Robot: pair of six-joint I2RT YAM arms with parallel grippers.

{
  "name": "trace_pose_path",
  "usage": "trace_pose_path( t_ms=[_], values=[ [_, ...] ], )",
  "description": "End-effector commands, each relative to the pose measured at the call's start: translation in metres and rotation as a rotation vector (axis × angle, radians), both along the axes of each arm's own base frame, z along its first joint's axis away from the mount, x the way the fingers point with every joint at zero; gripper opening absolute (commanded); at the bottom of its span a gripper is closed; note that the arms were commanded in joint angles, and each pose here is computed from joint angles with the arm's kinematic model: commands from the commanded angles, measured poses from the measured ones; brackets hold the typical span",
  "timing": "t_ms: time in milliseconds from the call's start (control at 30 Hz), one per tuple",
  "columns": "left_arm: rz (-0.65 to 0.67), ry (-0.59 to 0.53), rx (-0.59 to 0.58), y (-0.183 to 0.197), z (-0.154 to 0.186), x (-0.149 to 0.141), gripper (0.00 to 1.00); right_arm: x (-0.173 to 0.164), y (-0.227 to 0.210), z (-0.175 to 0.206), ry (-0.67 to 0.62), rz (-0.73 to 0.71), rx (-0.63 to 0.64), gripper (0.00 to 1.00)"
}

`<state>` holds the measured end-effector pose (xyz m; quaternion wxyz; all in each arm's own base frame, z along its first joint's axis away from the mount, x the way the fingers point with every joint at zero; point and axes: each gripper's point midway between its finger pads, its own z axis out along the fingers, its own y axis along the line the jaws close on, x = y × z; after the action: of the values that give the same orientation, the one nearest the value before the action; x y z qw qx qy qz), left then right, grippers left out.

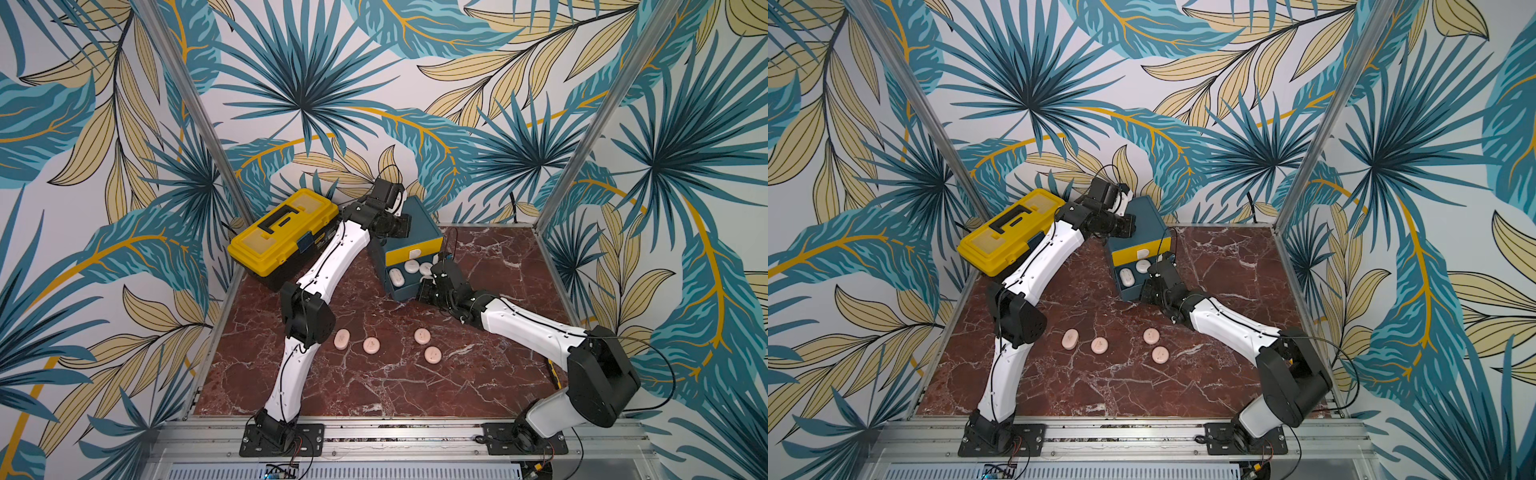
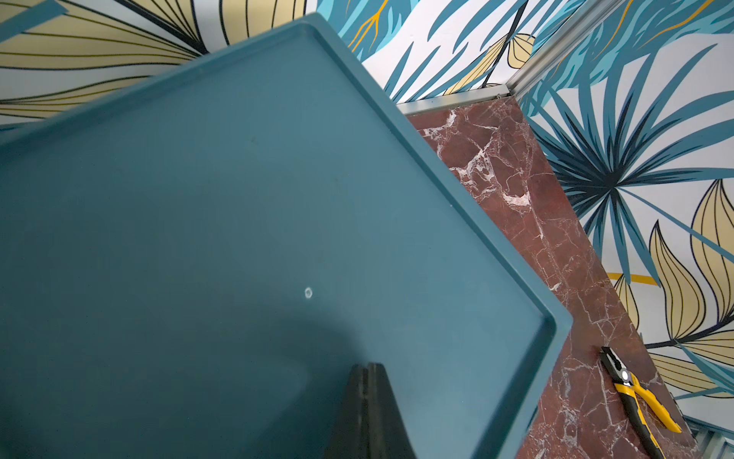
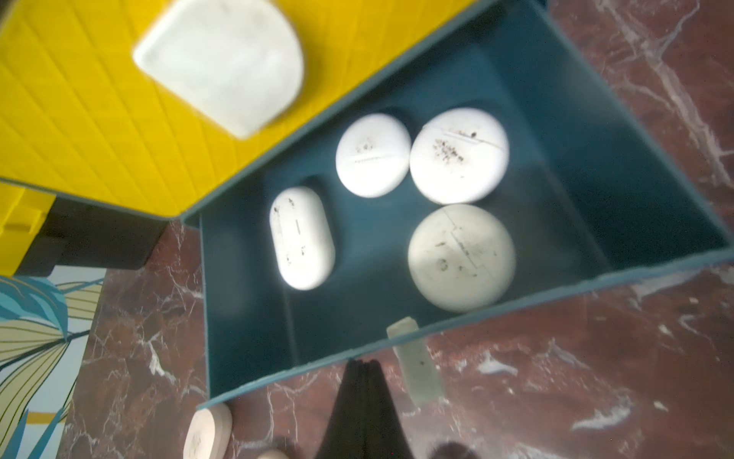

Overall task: Put the bluetooth earphones in the drawer according to color
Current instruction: Close the drawer of the storage box.

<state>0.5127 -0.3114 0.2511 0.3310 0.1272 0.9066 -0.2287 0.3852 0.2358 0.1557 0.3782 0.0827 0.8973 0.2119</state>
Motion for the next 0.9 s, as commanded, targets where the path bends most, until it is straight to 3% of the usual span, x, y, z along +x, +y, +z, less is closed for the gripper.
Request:
trace_pose_path(
  t_ms=[0, 367, 867],
  values=[
    [-0.013, 0.219, 0.132, 0.015, -0.073, -0.025, 0.00, 0.022, -0.001, 0.006, -0.055, -0.034, -0.007, 0.03],
    [-0.009, 0.236, 0.151, 0.017, -0.083, -0.027, 0.00, 0.060, 0.006, -0.004, -0.086, -0.100, 0.045, 0.04],
    [-0.026, 0.247, 0.164, 0.012, -0.088, -0.033, 0.00, 0.086, 0.015, -0.001, -0.183, -0.147, 0.125, 0.07]
  ],
)
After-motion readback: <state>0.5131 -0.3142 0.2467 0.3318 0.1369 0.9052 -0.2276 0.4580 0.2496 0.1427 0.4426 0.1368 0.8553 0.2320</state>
